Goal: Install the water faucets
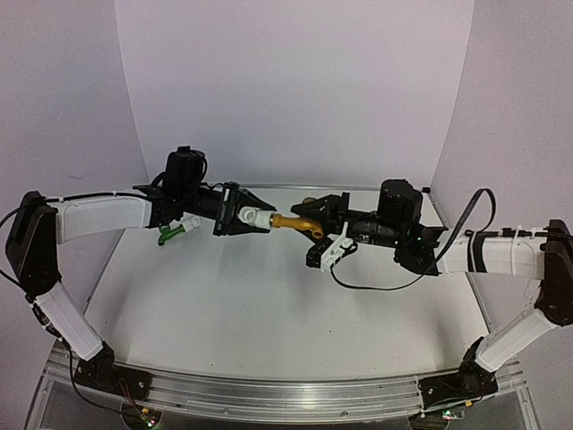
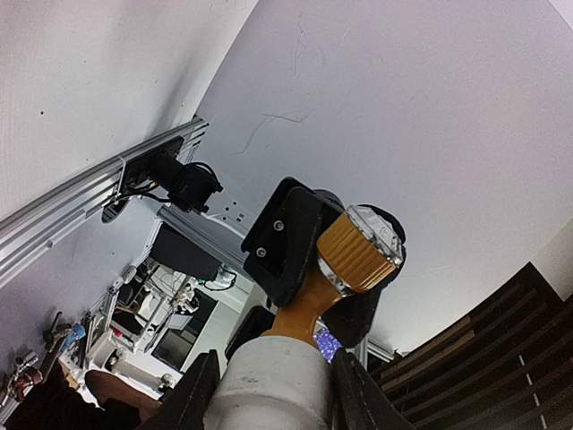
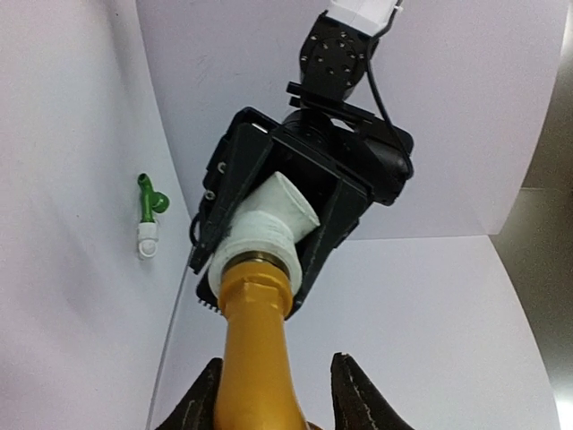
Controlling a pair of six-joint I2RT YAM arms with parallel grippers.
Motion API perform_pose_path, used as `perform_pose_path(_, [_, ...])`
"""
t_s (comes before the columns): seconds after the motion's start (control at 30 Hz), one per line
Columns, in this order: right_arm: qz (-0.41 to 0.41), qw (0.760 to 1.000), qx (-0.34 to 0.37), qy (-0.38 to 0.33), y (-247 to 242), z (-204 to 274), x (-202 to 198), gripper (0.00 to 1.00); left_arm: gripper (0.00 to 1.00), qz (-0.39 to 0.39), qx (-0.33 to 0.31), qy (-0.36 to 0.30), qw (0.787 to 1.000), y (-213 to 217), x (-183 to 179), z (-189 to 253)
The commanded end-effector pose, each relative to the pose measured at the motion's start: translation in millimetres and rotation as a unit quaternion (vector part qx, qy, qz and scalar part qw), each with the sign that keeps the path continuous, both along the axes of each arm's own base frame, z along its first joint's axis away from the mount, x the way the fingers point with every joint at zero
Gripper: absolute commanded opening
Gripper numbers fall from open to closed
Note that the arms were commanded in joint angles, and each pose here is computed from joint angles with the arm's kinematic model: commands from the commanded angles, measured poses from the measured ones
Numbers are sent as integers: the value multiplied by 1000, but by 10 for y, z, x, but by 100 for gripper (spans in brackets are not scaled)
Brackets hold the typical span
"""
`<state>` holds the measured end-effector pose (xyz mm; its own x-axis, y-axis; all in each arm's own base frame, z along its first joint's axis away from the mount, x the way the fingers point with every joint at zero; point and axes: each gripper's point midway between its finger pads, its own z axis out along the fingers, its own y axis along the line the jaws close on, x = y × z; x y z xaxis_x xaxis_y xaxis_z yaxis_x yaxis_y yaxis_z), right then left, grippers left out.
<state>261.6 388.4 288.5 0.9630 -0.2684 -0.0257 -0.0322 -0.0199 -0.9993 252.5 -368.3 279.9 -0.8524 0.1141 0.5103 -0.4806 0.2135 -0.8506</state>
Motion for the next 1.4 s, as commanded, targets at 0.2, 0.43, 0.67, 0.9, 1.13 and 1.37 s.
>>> perform_pose_path(0.2, [2,938,48,343,124,140,-68,13,0,47,-49,-220,973,-73,301,432])
perform_pose_path(0.43, [1,817,95,569,184,151,-101,10,0,54,-77,-614,784,-174,640,811])
perform_pose_path(0.67, [-29,539,196,819,293,334,108,0,0,-33,-161,-895,414,-251,352,988])
perform_pose_path(0.9, [22,361,223,905,292,825,38,0,0,-47,-223,-973,-46,-198,-72,1316])
perform_pose_path(1.13, [61,287,199,935,359,1182,-39,7,0,-29,-237,-909,-341,105,-545,1175])
perform_pose_path(1.37, [7,375,214,902,183,1008,-62,59,0,-46,-180,-954,-235,210,-420,1305])
